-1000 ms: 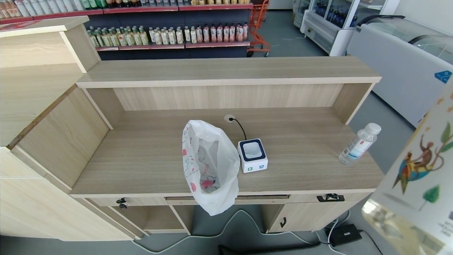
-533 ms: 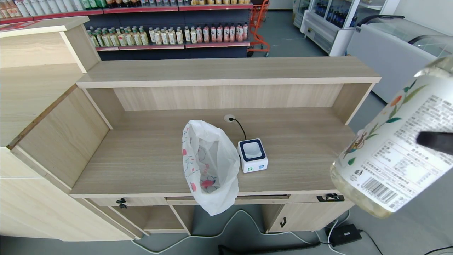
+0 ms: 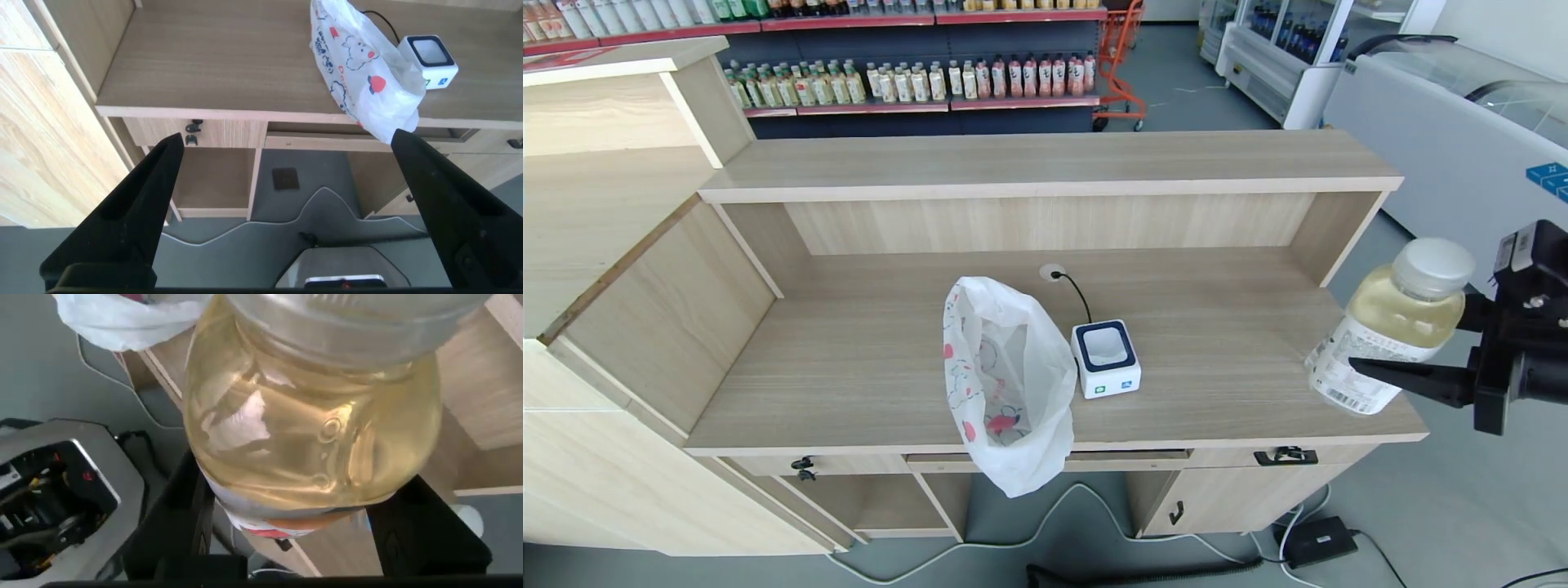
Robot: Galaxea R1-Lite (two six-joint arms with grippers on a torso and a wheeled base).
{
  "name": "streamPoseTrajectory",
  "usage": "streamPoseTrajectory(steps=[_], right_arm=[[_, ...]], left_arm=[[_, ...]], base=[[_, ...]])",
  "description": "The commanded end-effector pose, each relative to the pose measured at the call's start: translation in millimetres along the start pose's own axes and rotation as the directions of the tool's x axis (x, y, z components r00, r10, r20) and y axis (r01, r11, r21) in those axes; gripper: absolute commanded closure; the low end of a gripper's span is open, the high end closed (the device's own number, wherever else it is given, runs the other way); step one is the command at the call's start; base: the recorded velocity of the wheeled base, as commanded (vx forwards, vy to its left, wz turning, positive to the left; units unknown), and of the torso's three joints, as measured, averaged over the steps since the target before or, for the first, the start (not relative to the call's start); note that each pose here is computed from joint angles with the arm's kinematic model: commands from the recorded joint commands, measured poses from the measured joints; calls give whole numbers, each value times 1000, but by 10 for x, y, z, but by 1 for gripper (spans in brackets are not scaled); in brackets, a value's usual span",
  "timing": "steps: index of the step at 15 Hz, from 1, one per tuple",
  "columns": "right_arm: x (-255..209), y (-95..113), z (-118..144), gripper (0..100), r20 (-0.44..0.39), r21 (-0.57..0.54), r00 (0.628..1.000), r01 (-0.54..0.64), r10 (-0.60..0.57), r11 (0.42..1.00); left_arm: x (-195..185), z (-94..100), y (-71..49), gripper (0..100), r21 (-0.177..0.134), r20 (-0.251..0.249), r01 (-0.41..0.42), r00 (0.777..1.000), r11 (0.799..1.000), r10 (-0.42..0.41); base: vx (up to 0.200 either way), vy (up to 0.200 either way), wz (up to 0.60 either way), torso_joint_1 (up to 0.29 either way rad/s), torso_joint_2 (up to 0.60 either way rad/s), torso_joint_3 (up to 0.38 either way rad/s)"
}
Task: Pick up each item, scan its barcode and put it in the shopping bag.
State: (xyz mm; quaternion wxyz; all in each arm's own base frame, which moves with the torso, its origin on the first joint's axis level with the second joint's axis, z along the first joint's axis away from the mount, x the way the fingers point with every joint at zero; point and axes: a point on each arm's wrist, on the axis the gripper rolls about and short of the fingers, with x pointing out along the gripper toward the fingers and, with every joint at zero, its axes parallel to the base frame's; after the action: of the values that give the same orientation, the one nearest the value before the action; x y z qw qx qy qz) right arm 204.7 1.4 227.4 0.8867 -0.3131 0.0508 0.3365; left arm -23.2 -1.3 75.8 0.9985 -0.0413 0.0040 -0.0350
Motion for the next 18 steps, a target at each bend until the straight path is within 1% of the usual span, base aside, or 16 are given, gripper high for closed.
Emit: streamPoseTrajectory(steps=[1,2,3,4,5,6,8,9,10,11,12,13,14,16,17,18], right_arm=[[93,-227,-351,100,-110,-79,993,26,-35,997],[44,-371,-489,100,-154,-242,985,42,-81,969],[-6,-498,-583,100,-184,-359,975,47,-120,932],[-31,-562,-654,100,-199,-396,972,38,-126,917],[3,-559,-723,100,-200,-391,976,5,-90,920],[18,-583,-760,100,-182,-406,981,-6,-74,914],[13,-707,-798,100,-171,-477,981,1,-94,879],[29,-742,-803,100,-152,-515,985,-4,-87,857],[35,-768,-798,100,-110,-538,992,-3,-67,843],[37,-790,-800,100,-52,-548,998,1,-35,836],[46,-822,-802,100,-15,-569,1000,7,-19,822],[47,-864,-771,100,17,-620,1000,26,-20,784],[52,-886,-760,100,43,-639,999,37,-13,768],[55,-915,-736,100,59,-670,998,52,-17,741],[49,-950,-717,100,61,-706,998,65,-31,705],[67,-973,-696,100,67,-727,997,71,-32,683]], left_arm=[[0,0,0,0,0,0,0,1000,1000,0],[0,0,0,0,0,0,0,1000,1000,0],[0,0,0,0,0,1,-1,1000,1000,1],[0,0,0,0,0,0,0,1000,1000,0],[0,0,0,0,0,1,-1,1000,1000,1],[0,0,0,0,0,1,-1,1000,1000,1],[0,0,0,0,0,0,0,1000,1000,0],[0,0,0,0,0,0,0,1000,1000,0],[0,0,0,0,0,0,0,1000,1000,0],[0,0,0,0,0,0,0,1000,1000,0],[0,0,0,0,0,0,0,1000,1000,0],[0,0,0,0,0,0,0,1000,1000,0],[0,0,0,0,0,0,0,1000,1000,0],[0,0,0,0,0,1,-1,1000,1000,1],[0,0,0,0,0,0,0,1000,1000,0],[0,0,0,0,0,0,0,1000,1000,0]], base=[[0,0,0,0,0,0],[0,0,0,0,0,0],[0,0,0,0,0,0],[0,0,0,0,0,0],[0,0,0,0,0,0],[0,0,0,0,0,0],[0,0,0,0,0,0],[0,0,0,0,0,0],[0,0,0,0,0,0],[0,0,0,0,0,0],[0,0,0,0,0,0],[0,0,0,0,0,0],[0,0,0,0,0,0],[0,0,0,0,0,0],[0,0,0,0,0,0],[0,0,0,0,0,0]])
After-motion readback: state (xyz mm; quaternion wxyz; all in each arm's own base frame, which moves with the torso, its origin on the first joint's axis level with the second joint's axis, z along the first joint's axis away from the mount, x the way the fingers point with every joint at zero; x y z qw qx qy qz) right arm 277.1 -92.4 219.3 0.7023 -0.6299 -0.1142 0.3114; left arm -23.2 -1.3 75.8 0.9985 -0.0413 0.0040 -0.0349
